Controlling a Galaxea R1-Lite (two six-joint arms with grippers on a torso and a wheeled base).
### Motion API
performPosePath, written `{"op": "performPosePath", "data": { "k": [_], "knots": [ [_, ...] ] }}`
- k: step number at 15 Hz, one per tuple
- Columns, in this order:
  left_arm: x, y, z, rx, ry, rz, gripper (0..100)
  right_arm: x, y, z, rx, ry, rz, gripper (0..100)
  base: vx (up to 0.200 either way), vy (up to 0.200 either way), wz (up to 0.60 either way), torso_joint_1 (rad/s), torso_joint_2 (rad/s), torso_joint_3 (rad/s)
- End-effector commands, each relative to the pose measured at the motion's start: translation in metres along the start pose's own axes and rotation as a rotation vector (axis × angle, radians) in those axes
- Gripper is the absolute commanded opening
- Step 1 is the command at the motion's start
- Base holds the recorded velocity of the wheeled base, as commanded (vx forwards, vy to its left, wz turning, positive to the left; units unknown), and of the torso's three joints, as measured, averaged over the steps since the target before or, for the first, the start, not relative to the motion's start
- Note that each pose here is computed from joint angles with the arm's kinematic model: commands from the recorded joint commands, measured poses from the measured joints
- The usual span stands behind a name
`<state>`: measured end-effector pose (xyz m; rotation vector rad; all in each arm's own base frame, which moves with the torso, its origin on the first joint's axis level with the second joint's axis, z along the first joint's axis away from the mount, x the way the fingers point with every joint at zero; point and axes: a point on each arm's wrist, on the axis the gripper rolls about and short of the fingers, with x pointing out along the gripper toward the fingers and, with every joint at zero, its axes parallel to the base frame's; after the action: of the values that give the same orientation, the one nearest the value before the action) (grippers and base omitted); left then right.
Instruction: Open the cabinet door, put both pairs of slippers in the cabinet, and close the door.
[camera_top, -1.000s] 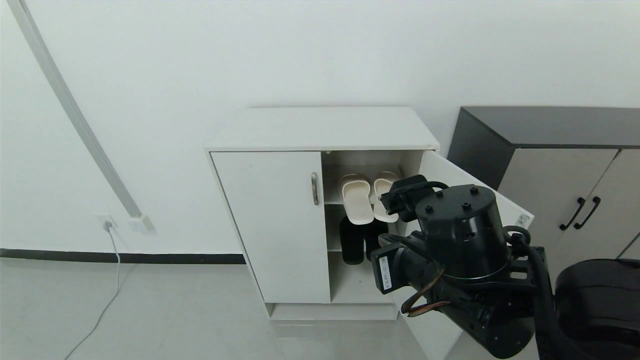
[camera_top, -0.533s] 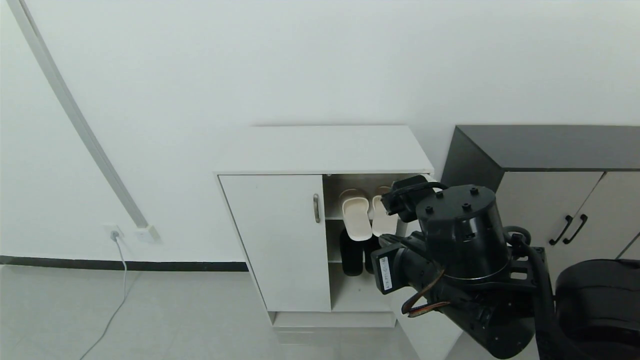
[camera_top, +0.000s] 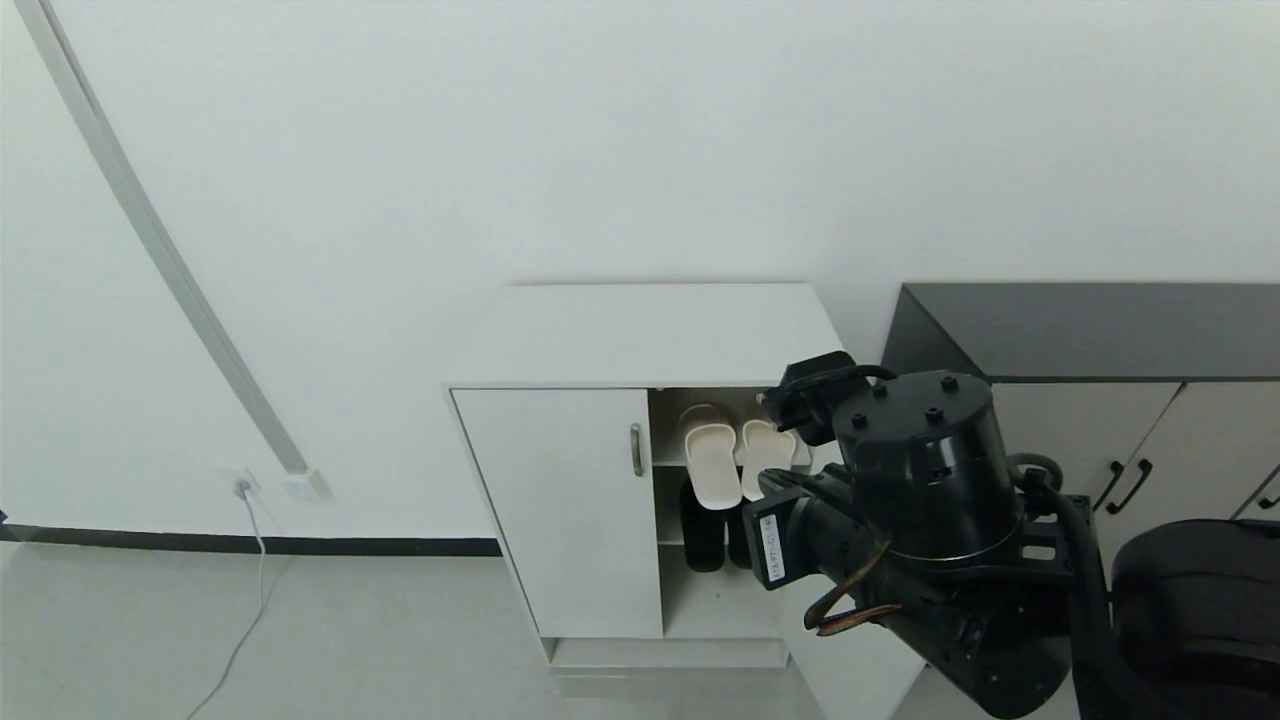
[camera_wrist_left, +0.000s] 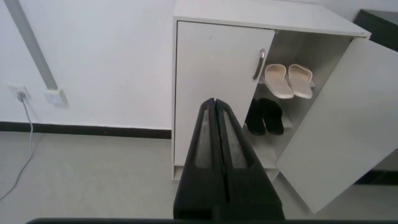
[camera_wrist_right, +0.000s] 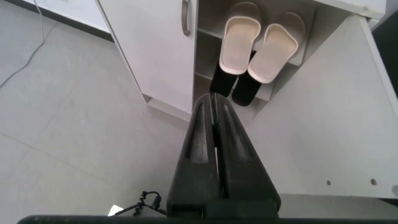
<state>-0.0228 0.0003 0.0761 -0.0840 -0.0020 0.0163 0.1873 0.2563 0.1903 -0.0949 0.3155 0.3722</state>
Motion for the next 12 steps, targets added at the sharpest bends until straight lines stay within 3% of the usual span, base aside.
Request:
{"op": "performPosePath", "data": {
  "k": [1,3,8,12],
  "knots": [
    [0.0,0.0,0.0,0.0,0.0,0.0,0,-0.0006,-0.0006,0.0008,0.003,-0.003,0.0,0,0.0,0.0,0.0,0.183,-0.39,-0.212],
    [0.0,0.0,0.0,0.0,0.0,0.0,0,-0.0006,-0.0009,-0.0009,-0.001,0.002,0.0,0,0.0,0.0,0.0,0.151,-0.32,-0.171],
    [0.0,0.0,0.0,0.0,0.0,0.0,0,-0.0005,-0.001,-0.0015,-0.004,0.005,0.0,0,0.0,0.0,0.0,0.007,-0.01,-0.009],
    [0.0,0.0,0.0,0.0,0.0,0.0,0,-0.0005,-0.001,-0.0015,-0.004,0.005,0.0,0,0.0,0.0,-0.6,0.0,0.0,0.001]
  ]
}}
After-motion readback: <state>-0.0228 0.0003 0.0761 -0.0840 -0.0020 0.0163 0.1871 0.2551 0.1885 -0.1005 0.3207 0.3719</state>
